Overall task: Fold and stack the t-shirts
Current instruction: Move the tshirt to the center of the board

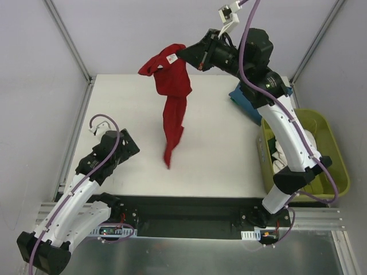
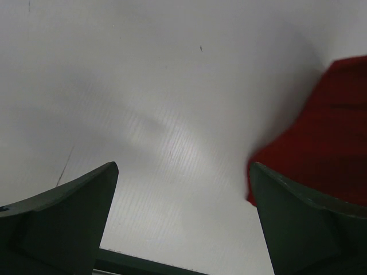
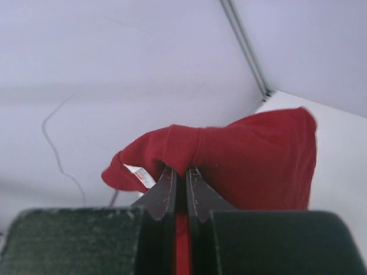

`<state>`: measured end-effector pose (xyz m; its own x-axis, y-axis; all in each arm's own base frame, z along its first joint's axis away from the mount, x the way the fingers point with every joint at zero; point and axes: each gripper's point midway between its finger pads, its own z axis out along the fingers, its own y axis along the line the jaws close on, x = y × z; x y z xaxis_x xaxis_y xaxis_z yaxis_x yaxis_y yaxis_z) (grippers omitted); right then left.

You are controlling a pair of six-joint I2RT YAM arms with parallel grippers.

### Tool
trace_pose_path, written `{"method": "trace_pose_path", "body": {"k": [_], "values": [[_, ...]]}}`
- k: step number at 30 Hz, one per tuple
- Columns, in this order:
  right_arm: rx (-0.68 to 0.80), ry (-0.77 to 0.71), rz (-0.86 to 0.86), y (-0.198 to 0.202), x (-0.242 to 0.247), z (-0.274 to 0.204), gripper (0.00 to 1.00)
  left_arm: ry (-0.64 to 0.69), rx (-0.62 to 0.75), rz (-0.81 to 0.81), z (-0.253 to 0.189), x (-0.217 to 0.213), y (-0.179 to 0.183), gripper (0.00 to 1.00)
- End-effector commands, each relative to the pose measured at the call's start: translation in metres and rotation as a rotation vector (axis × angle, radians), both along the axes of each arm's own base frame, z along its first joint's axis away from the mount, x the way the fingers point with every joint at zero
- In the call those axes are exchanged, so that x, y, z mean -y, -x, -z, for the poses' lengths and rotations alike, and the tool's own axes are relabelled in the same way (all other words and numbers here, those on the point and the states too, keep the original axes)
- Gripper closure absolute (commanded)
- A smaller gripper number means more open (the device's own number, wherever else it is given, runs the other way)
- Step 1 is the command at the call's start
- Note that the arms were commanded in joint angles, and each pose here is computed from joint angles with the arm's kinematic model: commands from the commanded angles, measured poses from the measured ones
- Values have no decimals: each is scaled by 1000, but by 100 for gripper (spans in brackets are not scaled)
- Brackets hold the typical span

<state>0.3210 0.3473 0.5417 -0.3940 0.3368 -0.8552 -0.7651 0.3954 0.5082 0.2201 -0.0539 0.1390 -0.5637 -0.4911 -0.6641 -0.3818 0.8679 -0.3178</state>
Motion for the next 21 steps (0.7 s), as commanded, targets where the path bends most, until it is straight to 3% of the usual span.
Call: {"method": "trace_pose_path", "body": {"k": [1, 2, 3, 6, 7, 9, 10, 12, 13, 15, 16, 21], "values": [[132, -26, 163, 18, 49, -26, 99, 6, 66, -62, -14, -10, -2, 1], [118, -12, 230, 23, 69, -20, 99, 13, 72, -73, -15, -11, -1, 1], [29, 76, 260, 11, 71, 34, 99, 11, 70, -82, -13, -13, 0, 0], [-125, 182, 382, 10, 115, 112, 98, 13, 80, -113, -11, -18, 3, 1], [-260, 289, 410, 7, 125, 188, 96, 12, 83, -123, -11, -19, 4, 1], [-367, 413, 499, 11, 163, 248, 80, 6, 81, -137, -9, -22, 4, 1], [-447, 539, 522, 21, 180, 293, 60, 3, 74, -141, -8, -22, 4, 1], [-487, 685, 621, 22, 210, 321, 43, 0, 59, -143, -6, -21, 3, 0], [-506, 761, 619, 29, 218, 332, 25, -7, 37, -140, -2, -20, 2, 1], [-469, 828, 652, 30, 227, 332, 13, -4, 5, -137, 6, -17, 3, 1], [-455, 839, 657, 30, 227, 331, 2, -8, -23, -139, 13, -16, 3, 1], [-427, 887, 646, 36, 220, 341, 3, -35, -101, -179, 33, -19, 3, 1]]}}
